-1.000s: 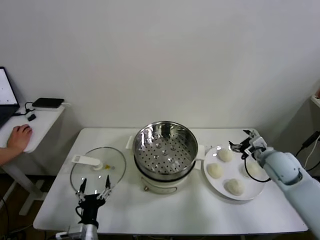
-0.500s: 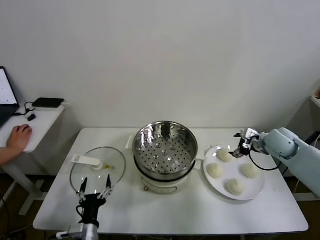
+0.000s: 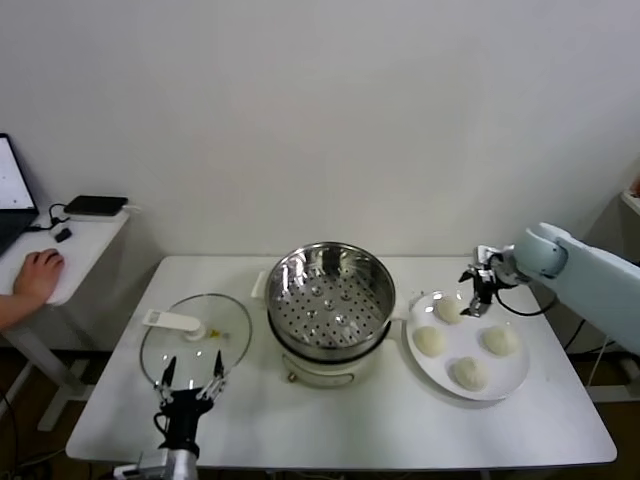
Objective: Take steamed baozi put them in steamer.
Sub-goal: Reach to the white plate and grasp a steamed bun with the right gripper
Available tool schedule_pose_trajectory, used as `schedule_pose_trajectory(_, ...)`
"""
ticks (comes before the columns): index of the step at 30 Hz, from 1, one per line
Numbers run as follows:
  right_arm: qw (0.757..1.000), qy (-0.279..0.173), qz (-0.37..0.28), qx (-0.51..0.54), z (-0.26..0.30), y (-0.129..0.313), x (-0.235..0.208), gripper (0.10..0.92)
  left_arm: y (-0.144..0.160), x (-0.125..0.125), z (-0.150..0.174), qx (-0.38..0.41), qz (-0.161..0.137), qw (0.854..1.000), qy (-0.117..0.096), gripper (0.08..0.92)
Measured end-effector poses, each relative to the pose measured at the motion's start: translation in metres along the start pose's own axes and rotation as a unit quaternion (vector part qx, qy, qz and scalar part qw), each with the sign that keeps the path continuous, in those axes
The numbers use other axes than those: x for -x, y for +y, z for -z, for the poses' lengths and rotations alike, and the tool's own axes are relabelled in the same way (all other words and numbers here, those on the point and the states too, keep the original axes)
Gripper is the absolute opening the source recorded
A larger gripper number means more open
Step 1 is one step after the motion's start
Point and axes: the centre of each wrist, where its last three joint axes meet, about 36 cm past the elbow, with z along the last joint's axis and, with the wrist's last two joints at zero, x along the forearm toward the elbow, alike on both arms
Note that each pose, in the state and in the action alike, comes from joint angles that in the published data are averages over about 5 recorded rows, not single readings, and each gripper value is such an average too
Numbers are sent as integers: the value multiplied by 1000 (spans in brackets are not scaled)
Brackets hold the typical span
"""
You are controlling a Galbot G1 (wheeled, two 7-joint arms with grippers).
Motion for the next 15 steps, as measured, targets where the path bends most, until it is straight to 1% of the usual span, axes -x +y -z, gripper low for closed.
schedule_pose_trajectory(7, 999, 20, 26, -33, 11, -22, 14, 823, 3, 0, -1, 1, 4, 1000, 0, 823)
schedule_pose_trajectory(15, 997, 39, 41, -57, 17, -33, 31, 823, 5, 1, -5, 1, 6, 1000, 2, 823)
